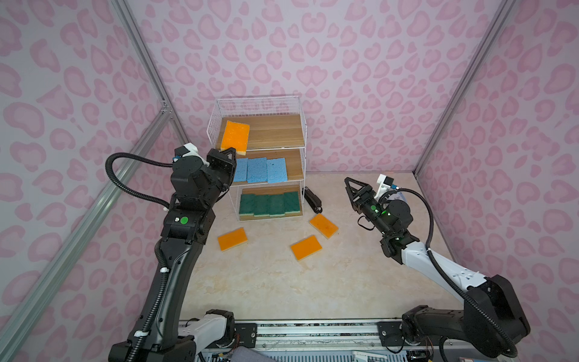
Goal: Place and organize the cleaning sponges onto the shelf
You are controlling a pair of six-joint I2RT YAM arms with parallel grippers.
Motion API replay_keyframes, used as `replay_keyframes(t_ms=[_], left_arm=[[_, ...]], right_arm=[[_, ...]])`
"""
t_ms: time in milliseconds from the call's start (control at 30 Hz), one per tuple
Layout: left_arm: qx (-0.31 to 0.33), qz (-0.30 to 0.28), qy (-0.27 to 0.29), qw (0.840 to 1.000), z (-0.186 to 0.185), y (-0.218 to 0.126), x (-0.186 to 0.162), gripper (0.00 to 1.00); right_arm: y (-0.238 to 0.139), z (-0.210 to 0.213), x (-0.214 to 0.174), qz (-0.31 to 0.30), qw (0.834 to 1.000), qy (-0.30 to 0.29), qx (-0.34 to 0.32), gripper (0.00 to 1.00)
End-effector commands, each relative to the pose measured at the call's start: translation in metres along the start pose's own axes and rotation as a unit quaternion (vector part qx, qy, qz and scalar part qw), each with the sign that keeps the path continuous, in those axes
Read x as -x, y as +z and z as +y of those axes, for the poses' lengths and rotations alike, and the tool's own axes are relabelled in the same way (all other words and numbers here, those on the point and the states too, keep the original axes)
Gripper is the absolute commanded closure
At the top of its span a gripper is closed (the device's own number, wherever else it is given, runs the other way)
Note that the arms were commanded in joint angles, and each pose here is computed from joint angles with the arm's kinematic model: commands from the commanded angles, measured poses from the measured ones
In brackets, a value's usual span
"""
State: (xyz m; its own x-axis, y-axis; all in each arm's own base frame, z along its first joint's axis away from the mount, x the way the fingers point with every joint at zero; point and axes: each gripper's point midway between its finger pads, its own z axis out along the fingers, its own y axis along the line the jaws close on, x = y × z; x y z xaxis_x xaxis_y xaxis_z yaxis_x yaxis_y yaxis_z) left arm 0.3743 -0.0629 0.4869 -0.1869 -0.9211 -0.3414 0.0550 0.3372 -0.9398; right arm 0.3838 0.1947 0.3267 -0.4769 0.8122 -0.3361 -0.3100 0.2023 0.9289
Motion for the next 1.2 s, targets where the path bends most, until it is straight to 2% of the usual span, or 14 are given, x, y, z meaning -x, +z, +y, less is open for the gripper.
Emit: replay_keyframes(t_ms=[0, 667, 767, 933, 1167], left_arm=[[0.004, 0.007, -0.006, 1.0, -0.003, 0.003, 0.003, 0.97], [0.034, -0.005, -0.026, 0.999, 0.008, 0.065, 0.031, 0.97], [0.039, -0.018, -0.03, 0.999, 0.013, 0.066, 0.039, 0.97], [0.045, 0.004, -0.051, 0.998, 0.025, 0.08, 0.041, 0.97], [0.059, -0.007, -0.054, 0.997, 0.04, 0.078, 0.047, 0.97]], right_arm=[[0.0, 0.0, 0.003, -0.001, 1.0, 0.001, 0.014, 0.29], [-0.001, -0.03, 0.023, -0.012, 0.999, 0.039, 0.017, 0.29], [-0.002, -0.032, 0.025, -0.012, 0.999, 0.04, 0.016, 0.29], [-0.001, -0.034, 0.027, -0.013, 0.999, 0.041, 0.014, 0.29], [0.002, -0.035, 0.025, -0.008, 0.999, 0.045, 0.016, 0.29]])
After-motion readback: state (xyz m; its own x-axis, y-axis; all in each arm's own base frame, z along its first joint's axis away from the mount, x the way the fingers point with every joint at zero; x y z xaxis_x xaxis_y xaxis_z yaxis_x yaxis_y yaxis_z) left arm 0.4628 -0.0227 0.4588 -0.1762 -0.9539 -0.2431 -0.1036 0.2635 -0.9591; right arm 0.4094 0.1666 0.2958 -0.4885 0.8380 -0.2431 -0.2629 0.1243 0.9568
